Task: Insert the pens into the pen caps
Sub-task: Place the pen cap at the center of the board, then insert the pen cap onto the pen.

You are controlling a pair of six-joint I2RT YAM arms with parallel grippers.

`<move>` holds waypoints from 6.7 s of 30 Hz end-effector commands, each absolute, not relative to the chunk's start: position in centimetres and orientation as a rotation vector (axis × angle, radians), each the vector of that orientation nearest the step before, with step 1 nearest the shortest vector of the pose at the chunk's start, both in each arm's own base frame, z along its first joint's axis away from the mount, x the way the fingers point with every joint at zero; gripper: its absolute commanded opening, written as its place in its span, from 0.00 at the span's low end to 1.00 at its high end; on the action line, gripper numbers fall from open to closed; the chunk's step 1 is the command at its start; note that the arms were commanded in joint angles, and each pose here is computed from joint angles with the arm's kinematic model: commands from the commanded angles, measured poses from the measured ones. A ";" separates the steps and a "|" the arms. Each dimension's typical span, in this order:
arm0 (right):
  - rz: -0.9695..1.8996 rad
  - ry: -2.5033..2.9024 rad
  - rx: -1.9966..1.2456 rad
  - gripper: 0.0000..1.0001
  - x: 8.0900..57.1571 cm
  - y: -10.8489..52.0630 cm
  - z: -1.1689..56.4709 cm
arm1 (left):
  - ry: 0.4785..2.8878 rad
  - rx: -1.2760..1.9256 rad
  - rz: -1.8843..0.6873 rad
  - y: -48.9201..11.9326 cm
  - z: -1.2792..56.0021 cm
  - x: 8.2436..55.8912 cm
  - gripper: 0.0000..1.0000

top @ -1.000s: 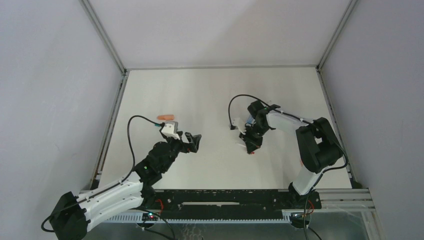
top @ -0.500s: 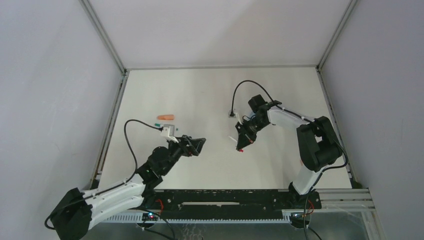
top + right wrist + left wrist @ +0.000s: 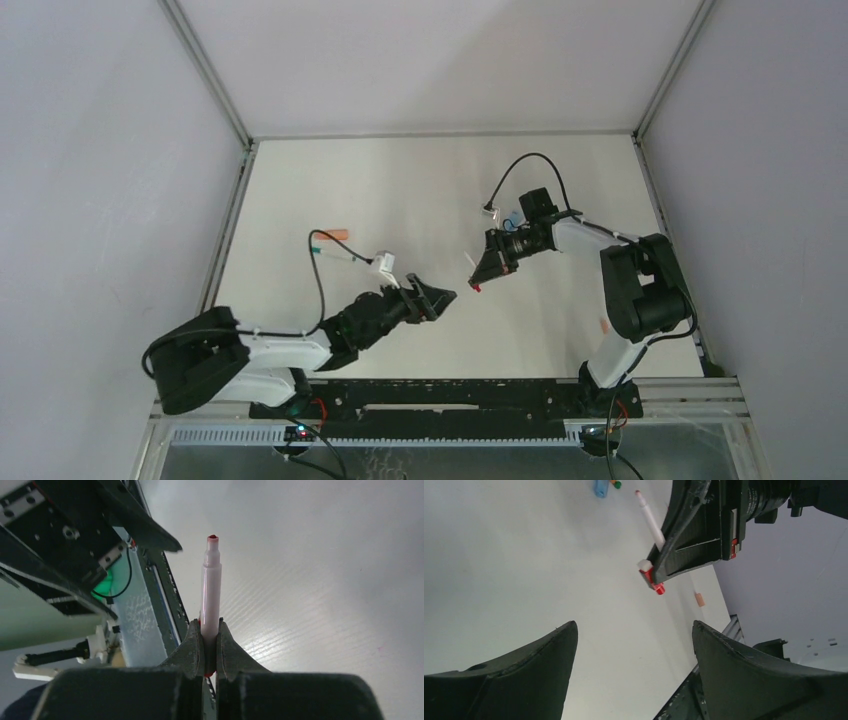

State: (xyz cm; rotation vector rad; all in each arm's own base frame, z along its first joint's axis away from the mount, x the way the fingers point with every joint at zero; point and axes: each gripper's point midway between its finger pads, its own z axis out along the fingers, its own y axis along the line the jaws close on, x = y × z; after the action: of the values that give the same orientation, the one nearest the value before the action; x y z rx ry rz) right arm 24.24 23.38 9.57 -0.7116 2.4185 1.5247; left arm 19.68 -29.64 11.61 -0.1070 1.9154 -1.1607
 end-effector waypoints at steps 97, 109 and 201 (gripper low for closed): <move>1.097 1.971 -1.128 0.00 24.0 19.6 19.3 | 1.851 -0.257 -0.763 -23.8 15.9 23.5 0.72; 1.092 1.891 -1.178 0.00 22.7 19.3 20.8 | 1.755 -0.567 -1.020 -22.6 18.2 24.0 1.00; 1.129 1.680 -1.201 0.00 20.2 19.3 22.6 | 2.177 -0.241 -1.000 -32.5 14.2 25.8 0.00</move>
State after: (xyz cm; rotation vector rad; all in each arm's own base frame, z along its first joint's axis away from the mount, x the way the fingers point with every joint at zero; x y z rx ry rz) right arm 20.91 18.79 21.40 -1.1771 1.8041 1.1030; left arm 25.02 -30.75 7.60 -0.3969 2.5750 -0.5831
